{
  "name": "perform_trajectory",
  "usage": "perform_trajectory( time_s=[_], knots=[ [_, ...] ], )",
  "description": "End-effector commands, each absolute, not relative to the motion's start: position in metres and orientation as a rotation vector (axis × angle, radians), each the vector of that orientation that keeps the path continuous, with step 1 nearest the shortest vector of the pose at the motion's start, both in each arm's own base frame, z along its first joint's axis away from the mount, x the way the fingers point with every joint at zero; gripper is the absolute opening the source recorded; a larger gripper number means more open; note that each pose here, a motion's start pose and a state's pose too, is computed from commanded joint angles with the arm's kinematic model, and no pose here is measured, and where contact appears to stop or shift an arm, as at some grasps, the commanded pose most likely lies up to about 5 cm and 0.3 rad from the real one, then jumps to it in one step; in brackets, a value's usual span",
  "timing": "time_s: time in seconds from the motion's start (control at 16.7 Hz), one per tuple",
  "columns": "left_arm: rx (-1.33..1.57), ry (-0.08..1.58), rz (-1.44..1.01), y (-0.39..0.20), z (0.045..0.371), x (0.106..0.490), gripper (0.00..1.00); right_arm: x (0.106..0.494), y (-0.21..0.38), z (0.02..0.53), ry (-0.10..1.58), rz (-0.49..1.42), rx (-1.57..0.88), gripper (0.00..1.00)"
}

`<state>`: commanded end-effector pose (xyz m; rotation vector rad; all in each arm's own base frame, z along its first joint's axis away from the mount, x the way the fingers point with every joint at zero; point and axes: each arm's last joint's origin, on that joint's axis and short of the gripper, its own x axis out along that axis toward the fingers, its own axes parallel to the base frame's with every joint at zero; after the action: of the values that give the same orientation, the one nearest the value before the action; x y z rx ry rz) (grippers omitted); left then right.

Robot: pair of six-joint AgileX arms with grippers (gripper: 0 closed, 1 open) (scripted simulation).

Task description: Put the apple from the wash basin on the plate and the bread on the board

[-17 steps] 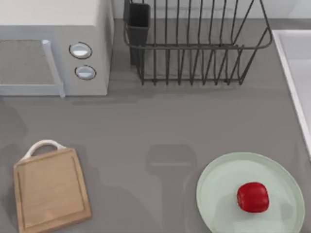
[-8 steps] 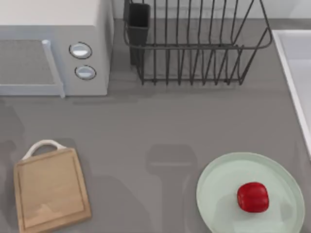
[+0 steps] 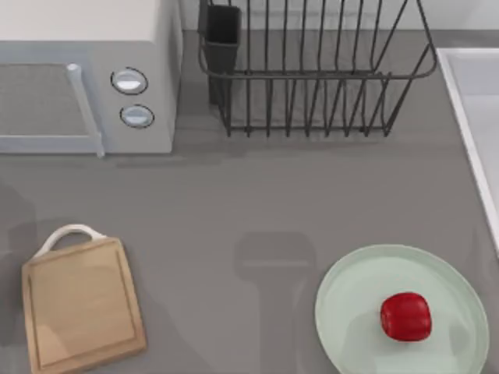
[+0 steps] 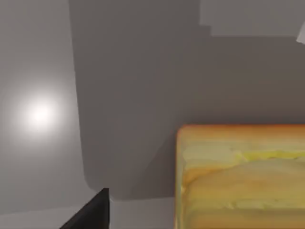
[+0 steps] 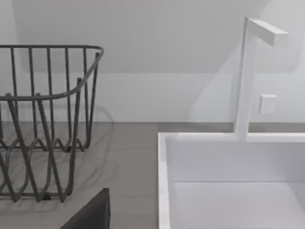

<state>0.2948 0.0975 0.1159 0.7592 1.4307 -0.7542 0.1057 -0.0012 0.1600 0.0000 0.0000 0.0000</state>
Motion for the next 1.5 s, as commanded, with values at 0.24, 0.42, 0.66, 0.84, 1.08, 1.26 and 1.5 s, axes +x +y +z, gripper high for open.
perform_trajectory(
  time_s=[0.24, 0.42, 0.66, 0.84, 1.08, 1.26, 1.5],
  knots=[
    [0.757, 1.434, -0.757, 0.0972, 0.1086, 0.2935, 1.00, 0.1057, -0.0012, 0.1600, 0.000, 0.000, 0.000, 1.00],
    [0.757, 1.434, -0.757, 0.0972, 0.1086, 0.2935, 0.85, 0.1057, -0.0012, 0.1600, 0.000, 0.000, 0.000, 1.00],
    [0.757, 1.434, -0.757, 0.0972, 0.1086, 0.2935, 0.55, 0.1057, -0.0012, 0.1600, 0.000, 0.000, 0.000, 1.00],
    [0.757, 1.434, -0.757, 0.0972, 0.1086, 0.2935, 0.32, 0.1057, -0.0012, 0.1600, 0.000, 0.000, 0.000, 1.00],
    [0.757, 1.434, -0.757, 0.0972, 0.1086, 0.2935, 0.02, 0.1057, -0.0012, 0.1600, 0.000, 0.000, 0.000, 1.00],
    [0.757, 1.434, -0.757, 0.0972, 0.1086, 0.2935, 0.00, 0.1057, -0.0012, 0.1600, 0.000, 0.000, 0.000, 1.00],
    [0.757, 1.434, -0.757, 0.0972, 0.1086, 0.2935, 0.00, 0.1057, -0.0012, 0.1600, 0.000, 0.000, 0.000, 1.00]
  ],
)
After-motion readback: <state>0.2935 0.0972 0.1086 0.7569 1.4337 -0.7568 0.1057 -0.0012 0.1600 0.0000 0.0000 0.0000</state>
